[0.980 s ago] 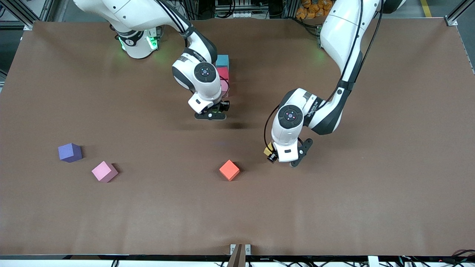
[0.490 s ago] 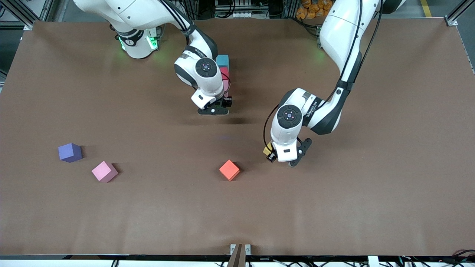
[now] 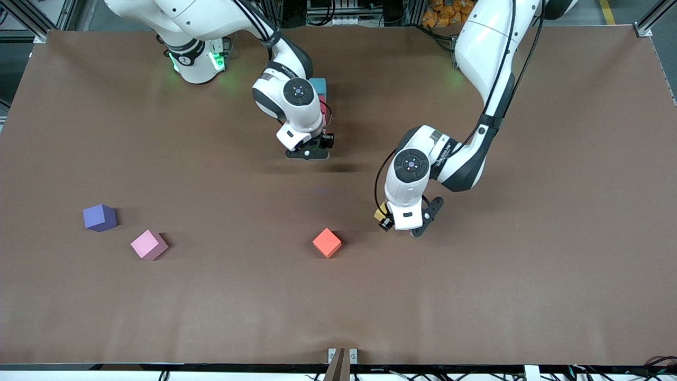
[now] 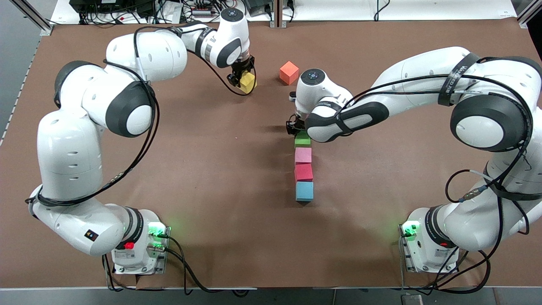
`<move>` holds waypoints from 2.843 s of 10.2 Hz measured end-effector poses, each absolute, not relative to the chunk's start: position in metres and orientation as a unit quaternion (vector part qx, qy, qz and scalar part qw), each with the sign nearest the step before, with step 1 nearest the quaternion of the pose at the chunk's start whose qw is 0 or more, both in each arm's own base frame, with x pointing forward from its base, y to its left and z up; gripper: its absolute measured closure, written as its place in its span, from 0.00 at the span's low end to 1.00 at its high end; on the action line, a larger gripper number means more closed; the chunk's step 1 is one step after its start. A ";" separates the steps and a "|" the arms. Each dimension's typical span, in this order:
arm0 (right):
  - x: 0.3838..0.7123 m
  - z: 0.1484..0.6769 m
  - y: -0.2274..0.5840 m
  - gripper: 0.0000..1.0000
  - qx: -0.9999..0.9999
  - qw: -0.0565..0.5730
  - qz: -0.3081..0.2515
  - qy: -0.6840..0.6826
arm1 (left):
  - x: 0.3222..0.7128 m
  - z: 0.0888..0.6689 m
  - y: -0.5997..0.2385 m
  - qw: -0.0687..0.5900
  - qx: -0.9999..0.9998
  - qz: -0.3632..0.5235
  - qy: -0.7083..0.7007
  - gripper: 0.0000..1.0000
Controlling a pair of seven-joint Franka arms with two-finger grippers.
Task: Arrange blocks into number 1
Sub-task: 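Withdraw the right gripper to rest while the left gripper carries the yellow cube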
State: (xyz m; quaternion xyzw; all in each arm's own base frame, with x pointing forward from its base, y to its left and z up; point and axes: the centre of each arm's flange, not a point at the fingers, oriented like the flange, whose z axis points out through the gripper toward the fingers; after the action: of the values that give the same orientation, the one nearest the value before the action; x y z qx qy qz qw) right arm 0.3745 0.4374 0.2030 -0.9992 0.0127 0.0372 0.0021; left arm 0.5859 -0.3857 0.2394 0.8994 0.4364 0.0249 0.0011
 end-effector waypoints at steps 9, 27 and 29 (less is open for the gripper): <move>0.412 0.244 0.429 0.00 -0.998 0.032 0.003 0.053 | 0.574 0.248 -0.413 0.008 0.937 0.030 0.347 0.39; 0.552 0.523 -0.035 0.00 -0.990 -0.084 -0.002 0.117 | 0.415 0.185 -0.617 0.015 0.999 0.031 0.003 0.39; 0.552 0.524 -0.034 0.00 -0.990 -0.084 0.000 0.117 | 0.410 0.185 -0.621 0.014 0.999 0.030 -0.002 0.39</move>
State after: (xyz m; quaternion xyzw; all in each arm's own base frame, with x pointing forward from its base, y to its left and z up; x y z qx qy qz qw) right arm 0.5516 -0.0338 0.5242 -0.9896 0.1165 0.0005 -0.0843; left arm 0.4097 -0.6205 0.1845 0.9995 -0.0024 0.0297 0.0135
